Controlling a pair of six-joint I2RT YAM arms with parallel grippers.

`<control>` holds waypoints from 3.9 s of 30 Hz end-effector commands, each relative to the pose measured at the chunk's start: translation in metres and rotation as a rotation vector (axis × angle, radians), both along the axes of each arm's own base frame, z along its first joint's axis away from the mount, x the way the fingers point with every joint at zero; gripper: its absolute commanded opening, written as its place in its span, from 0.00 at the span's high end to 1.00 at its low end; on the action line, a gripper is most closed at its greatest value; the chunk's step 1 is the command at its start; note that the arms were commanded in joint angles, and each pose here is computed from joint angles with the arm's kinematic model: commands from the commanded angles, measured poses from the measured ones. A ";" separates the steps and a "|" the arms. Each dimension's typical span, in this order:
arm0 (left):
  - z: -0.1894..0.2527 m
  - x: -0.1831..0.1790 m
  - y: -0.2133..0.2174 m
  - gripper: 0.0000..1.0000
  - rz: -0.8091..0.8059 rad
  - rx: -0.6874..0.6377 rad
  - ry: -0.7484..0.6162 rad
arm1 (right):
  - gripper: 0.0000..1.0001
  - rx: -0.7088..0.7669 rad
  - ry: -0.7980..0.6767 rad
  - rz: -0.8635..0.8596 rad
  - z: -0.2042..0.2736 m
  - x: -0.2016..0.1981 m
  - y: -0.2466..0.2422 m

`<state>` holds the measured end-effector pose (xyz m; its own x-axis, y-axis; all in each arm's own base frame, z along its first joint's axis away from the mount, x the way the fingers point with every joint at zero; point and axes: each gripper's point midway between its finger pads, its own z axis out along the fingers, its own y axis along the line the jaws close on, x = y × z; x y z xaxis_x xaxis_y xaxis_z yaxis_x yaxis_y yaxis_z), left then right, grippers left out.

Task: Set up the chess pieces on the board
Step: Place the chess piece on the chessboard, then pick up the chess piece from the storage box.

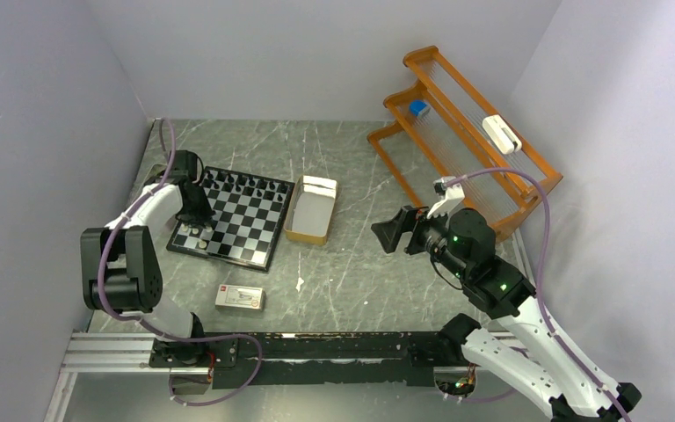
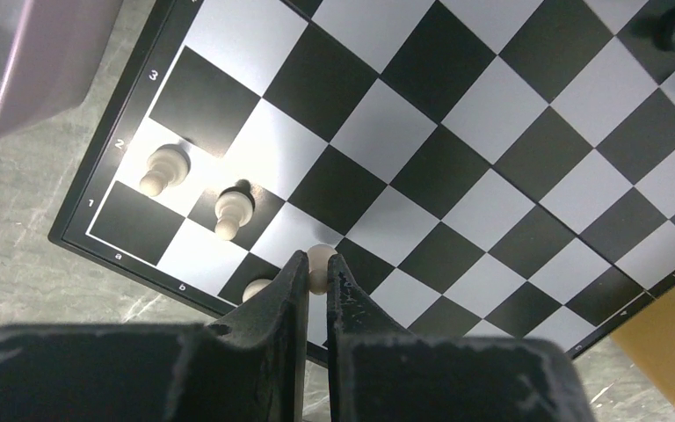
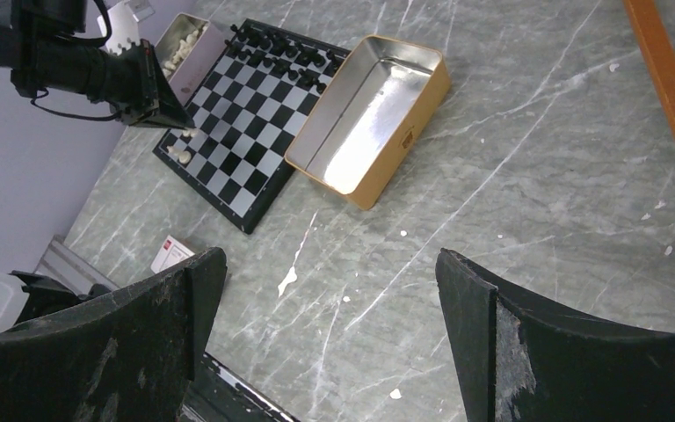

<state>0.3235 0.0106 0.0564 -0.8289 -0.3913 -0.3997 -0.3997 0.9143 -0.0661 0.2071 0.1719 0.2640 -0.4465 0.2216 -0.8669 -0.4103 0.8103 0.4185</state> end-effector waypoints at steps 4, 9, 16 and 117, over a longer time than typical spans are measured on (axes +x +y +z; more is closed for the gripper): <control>-0.006 -0.001 0.006 0.90 -0.003 0.047 0.014 | 0.06 0.011 -0.023 0.008 0.009 -0.002 0.000; -0.011 -0.004 0.005 0.90 -0.004 0.047 0.023 | 0.06 0.011 -0.025 0.006 0.009 -0.002 0.000; -0.015 -0.004 0.006 0.89 -0.004 0.053 0.033 | 0.06 0.012 -0.022 0.006 0.008 -0.003 -0.001; 0.018 0.165 0.155 0.72 0.282 0.112 -0.257 | 0.06 -0.050 0.007 -0.019 -0.007 0.013 0.004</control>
<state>0.4733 0.1557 0.0694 -0.5862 -0.5472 -0.5974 -0.6288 0.7723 -0.0903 0.2163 0.1729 0.2508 -0.4694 0.1965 -0.8609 -0.3774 0.8367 0.3968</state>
